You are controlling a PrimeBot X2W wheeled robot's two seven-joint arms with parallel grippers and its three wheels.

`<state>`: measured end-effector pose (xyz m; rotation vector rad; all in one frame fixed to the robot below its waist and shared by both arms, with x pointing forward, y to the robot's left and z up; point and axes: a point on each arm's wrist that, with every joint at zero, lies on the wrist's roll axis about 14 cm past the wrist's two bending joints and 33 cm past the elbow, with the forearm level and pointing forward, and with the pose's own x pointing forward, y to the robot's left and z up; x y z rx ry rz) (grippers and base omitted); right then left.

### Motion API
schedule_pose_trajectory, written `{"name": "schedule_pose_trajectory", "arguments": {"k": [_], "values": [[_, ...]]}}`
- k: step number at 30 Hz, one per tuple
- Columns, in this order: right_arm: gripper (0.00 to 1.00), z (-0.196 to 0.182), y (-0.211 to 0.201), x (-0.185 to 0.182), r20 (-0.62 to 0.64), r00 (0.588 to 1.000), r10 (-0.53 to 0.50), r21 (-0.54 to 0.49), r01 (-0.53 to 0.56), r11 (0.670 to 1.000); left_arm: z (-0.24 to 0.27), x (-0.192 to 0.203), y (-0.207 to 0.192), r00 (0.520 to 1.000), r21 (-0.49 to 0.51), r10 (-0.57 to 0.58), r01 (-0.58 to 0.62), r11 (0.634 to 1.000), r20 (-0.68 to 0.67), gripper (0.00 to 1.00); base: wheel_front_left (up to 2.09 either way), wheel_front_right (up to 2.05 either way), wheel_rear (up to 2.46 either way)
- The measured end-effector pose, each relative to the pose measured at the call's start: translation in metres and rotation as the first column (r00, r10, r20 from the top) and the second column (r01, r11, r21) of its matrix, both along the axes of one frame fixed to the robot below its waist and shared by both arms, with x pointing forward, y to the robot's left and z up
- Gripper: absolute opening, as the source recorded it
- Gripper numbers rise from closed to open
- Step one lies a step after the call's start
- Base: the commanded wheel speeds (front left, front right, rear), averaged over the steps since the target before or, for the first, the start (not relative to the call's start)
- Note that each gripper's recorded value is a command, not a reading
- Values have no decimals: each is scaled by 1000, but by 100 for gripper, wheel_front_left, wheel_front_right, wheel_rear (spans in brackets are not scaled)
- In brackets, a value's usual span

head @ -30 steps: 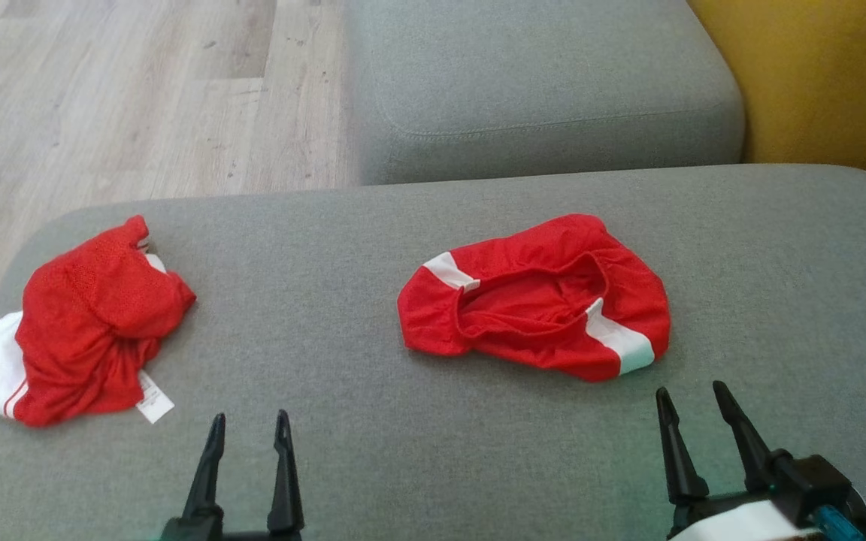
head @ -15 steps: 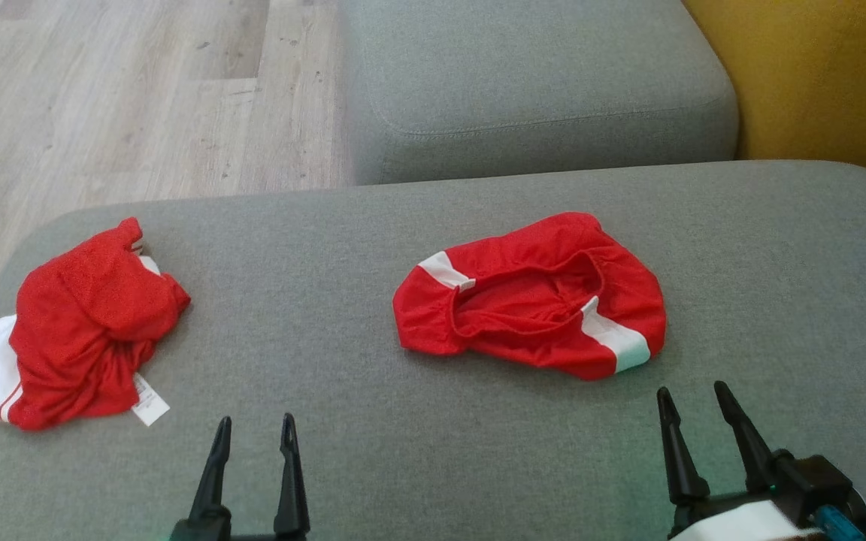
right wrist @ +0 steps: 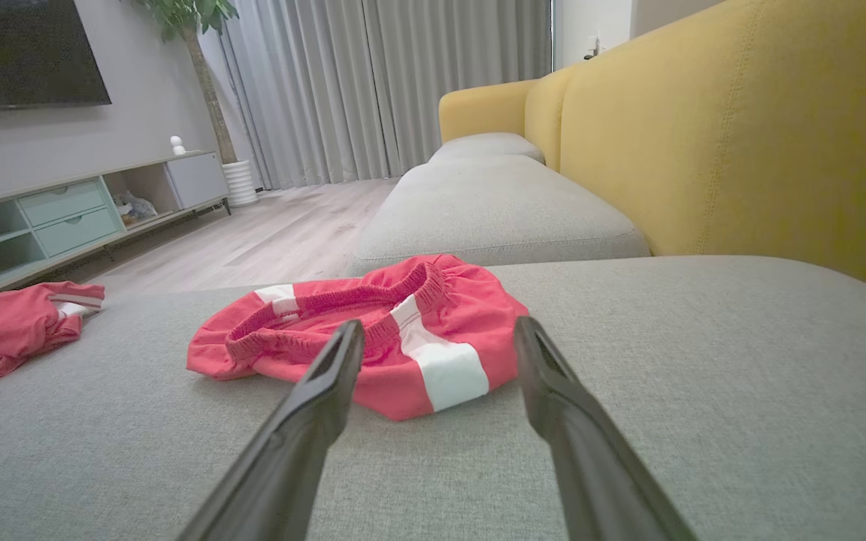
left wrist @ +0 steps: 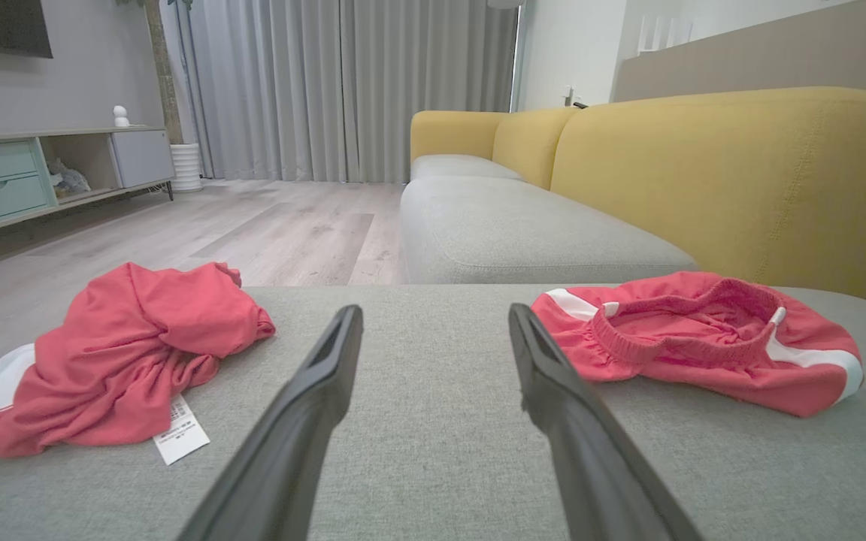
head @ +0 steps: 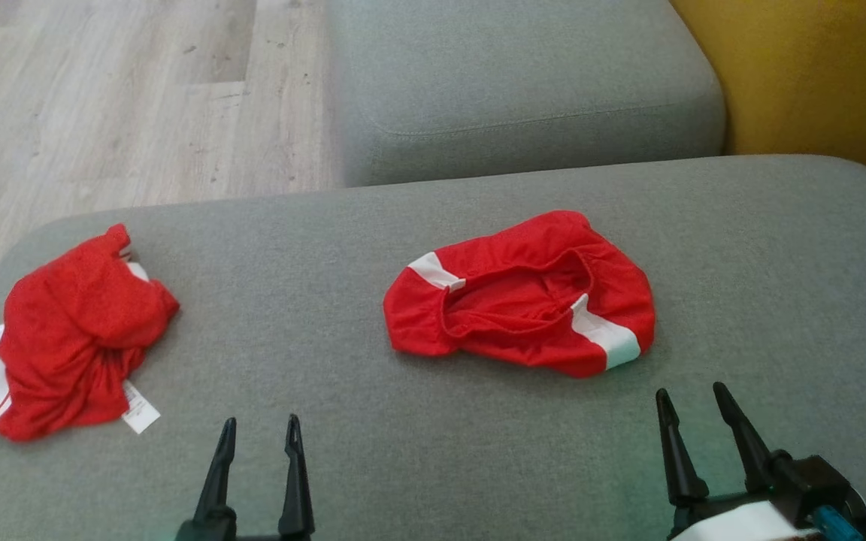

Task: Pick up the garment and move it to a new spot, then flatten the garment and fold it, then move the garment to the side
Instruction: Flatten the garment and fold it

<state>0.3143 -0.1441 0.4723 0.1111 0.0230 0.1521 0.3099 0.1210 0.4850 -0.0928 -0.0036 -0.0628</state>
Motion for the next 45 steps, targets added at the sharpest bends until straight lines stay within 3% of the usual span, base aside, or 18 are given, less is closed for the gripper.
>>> {"name": "schedule_pose_trajectory", "arguments": {"k": [10, 14, 18, 20, 21, 31, 36, 42, 45], "values": [[100, -5, -15, -8, -17, 998, -54, 2, 54, 999, -3, 8, -33, 993, 19, -116, 116, 993, -11, 100, 0, 0, 0], [100, -11, -25, -12, -36, 995, -91, -2, 91, 996, -1, 24, -63, 975, 9, -222, 222, 975, -6, 100, 0, 0, 0], [100, -14, -35, -13, -53, 990, -129, -5, 129, 992, -1, 40, -107, 927, 6, -374, 374, 927, -6, 100, 0, 0, 0], [100, -17, -39, -12, -66, 988, -143, -8, 143, 990, -7, 48, -129, 892, 14, -452, 452, 892, -21, 100, 0, 0, 0], [100, -19, -42, -9, -75, 985, -154, -13, 153, 988, -14, 57, -150, 855, 28, -517, 519, 855, -43, 100, 0, 0, 0], [100, -30, -59, -6, -121, 969, -215, -36, 213, 976, -28, 95, -240, 664, 42, -719, 740, 671, -203, 100, 0, 0, 0], [100, -36, -65, -10, -148, 959, -242, -36, 240, 970, -33, 106, -262, 631, 69, -733, 768, 637, -253, 100, 0, 0, 0], [100, -38, -71, -8, -160, 952, -261, -34, 259, 965, -54, 115, -267, 616, 55, -720, 771, 634, -319, 100, 0, 0, 0], [100, -42, -71, -9, -173, 949, -265, -35, 263, 964, -70, 114, -265, 600, 50, -714, 777, 628, -362, 54, 0, 0, 0]]}}
